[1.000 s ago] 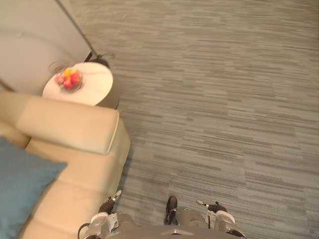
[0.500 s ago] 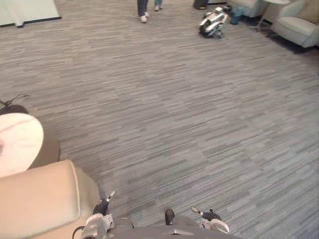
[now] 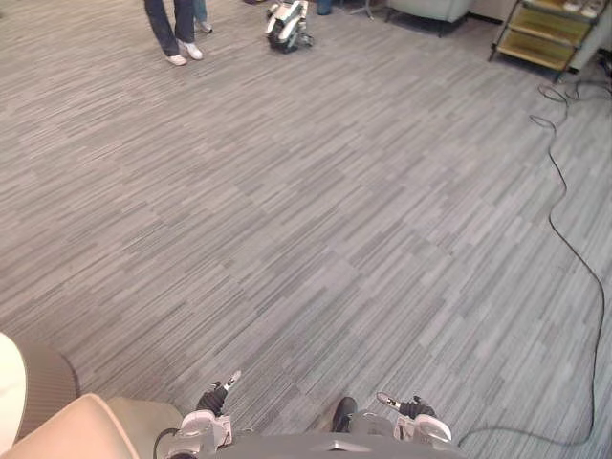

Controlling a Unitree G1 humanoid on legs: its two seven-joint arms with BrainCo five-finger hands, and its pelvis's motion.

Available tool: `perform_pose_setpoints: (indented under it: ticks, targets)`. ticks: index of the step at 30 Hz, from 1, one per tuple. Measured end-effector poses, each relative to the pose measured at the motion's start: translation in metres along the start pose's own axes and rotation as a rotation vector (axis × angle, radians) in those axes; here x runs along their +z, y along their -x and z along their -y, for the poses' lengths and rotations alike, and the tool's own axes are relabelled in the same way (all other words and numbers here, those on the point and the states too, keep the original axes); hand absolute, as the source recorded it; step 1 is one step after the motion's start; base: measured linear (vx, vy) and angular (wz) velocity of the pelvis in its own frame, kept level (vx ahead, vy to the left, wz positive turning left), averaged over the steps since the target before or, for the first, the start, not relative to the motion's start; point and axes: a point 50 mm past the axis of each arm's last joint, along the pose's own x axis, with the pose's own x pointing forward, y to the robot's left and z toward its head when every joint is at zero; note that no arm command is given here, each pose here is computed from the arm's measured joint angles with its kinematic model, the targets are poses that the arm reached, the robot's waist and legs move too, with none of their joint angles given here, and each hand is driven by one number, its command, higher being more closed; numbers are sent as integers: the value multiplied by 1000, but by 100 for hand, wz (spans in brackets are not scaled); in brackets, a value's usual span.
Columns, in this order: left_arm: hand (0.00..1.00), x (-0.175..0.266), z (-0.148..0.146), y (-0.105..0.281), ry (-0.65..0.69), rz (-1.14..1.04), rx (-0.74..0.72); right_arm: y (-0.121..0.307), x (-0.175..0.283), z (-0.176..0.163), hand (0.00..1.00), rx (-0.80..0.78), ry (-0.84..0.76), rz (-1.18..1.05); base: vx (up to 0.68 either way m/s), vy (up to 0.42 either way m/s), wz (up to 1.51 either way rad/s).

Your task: Pick up cushions and gather them together orderly.

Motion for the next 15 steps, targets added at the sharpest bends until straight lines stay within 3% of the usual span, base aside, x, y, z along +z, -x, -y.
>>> perform_pose_setpoints:
  ticks: [7, 15]
  targets:
    - [0, 7, 2, 0, 45, 31, 8, 4, -13, 2, 0, -17, -40, -20, 209, 69, -60]
    - [0, 5, -19, 0, 52, 16, 78, 14, -30, -10, 0, 15, -106, -43, 443, 176, -26]
